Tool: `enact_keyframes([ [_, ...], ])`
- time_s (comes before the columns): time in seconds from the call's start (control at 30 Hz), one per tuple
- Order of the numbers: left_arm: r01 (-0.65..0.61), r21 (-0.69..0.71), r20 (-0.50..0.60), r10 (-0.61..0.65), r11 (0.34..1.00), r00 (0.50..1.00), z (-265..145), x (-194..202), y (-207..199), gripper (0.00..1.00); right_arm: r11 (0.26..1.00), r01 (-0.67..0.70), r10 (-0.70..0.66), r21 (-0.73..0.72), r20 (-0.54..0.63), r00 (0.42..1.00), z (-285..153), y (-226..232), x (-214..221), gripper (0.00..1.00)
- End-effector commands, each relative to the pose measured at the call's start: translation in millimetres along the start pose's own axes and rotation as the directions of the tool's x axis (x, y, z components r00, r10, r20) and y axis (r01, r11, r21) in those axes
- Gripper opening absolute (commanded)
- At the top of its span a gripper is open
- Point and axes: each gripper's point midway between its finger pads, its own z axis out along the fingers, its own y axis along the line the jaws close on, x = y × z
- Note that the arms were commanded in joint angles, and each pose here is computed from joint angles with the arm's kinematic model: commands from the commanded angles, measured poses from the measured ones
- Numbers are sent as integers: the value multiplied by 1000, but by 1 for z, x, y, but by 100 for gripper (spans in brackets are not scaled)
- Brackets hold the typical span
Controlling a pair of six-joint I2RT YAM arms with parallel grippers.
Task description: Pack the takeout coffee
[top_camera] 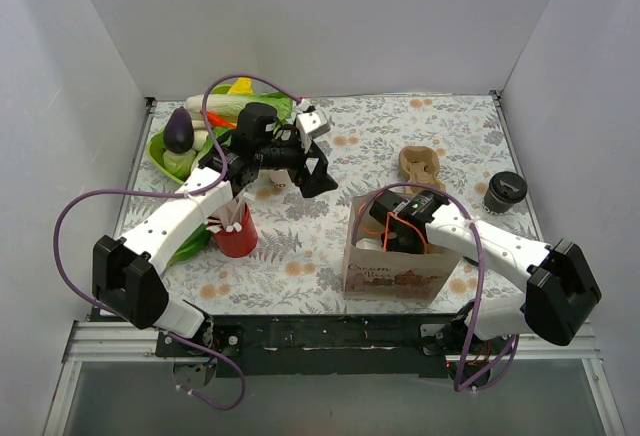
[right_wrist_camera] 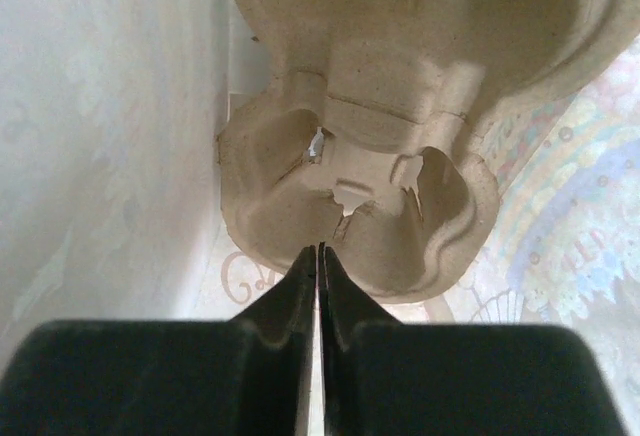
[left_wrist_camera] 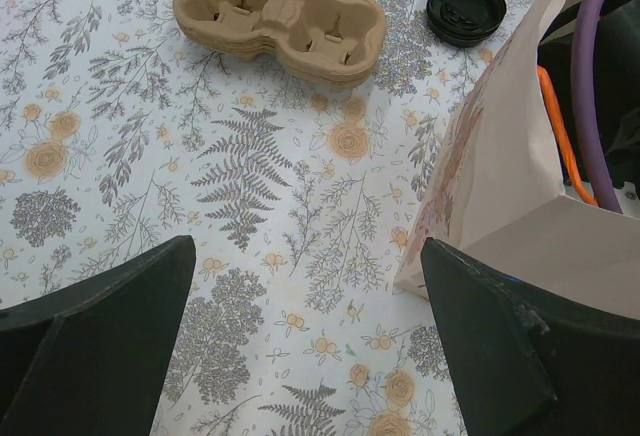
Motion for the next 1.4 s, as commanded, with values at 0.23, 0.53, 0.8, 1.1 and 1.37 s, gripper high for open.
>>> enact_keyframes([
  [0.23, -47, -14, 40, 48, 999, 998, -15, -16, -7, 98, 993, -35, 22, 112, 115, 993, -39, -21, -28, 68],
  [0.53, -68, -21, 57, 70, 997, 996, -16, -21, -5, 98, 980, -93, 44, 177, 261, 964, -93, -43, -67, 93],
  [0.8, -101, -71, 134, 110, 992, 985, -29, -48, -3, 98, 961, -103, -1, 256, 377, 926, -140, -67, -102, 96],
  [1.1, 83, -141, 92, -71, 987, 993, -15, -51, 22, 98, 907, -214, -28, 364, 558, 830, -213, -81, -131, 98],
  [1.37, 172, -59, -95, -177, 983, 980, -11, -38, 14, 98, 781, -348, -87, 518, 642, 761, -261, -103, -129, 98],
])
